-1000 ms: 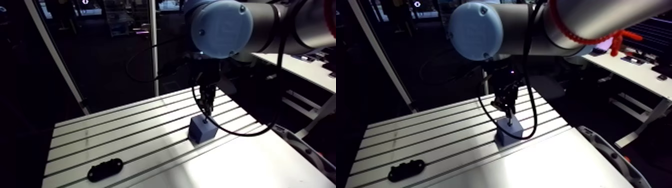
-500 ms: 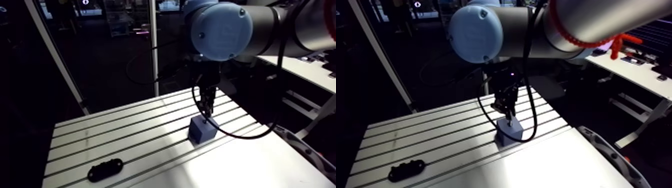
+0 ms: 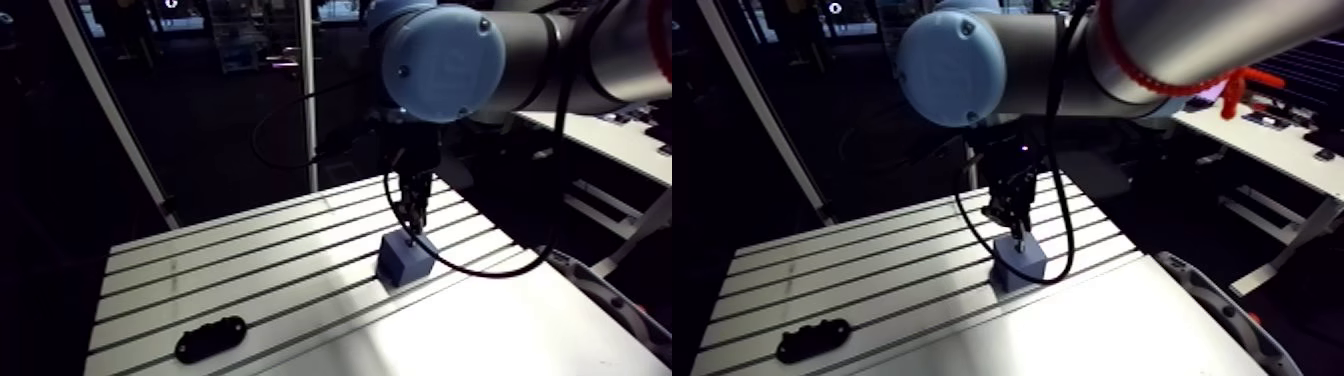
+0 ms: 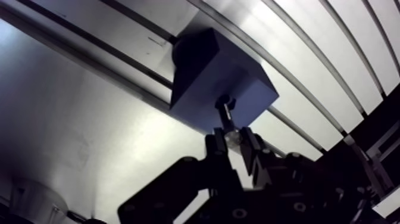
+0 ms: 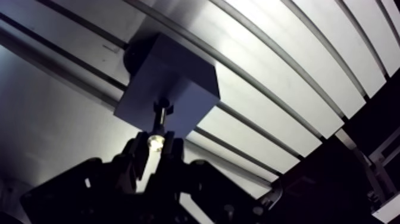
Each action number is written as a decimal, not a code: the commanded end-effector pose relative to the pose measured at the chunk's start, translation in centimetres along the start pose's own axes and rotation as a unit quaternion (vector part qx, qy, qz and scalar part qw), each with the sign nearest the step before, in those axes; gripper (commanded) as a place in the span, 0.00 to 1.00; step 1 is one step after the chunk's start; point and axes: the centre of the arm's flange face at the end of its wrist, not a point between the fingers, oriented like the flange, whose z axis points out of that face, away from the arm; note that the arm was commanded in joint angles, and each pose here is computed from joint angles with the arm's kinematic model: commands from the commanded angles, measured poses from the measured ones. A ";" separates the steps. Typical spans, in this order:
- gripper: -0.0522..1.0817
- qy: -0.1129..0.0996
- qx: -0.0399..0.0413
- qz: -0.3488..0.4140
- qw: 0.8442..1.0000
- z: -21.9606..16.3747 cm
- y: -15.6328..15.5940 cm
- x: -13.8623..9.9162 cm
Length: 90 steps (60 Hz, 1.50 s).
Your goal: Pick up the M10 bolt and insert it into the hex recess until seated.
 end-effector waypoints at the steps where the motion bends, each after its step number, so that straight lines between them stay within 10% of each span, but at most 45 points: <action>1: 1.00 0.000 0.000 0.000 1.000 0.0 0.0 0.1; 90: 1.00 -0.001 0.000 -0.002 1.000 0.7 0.1 0.6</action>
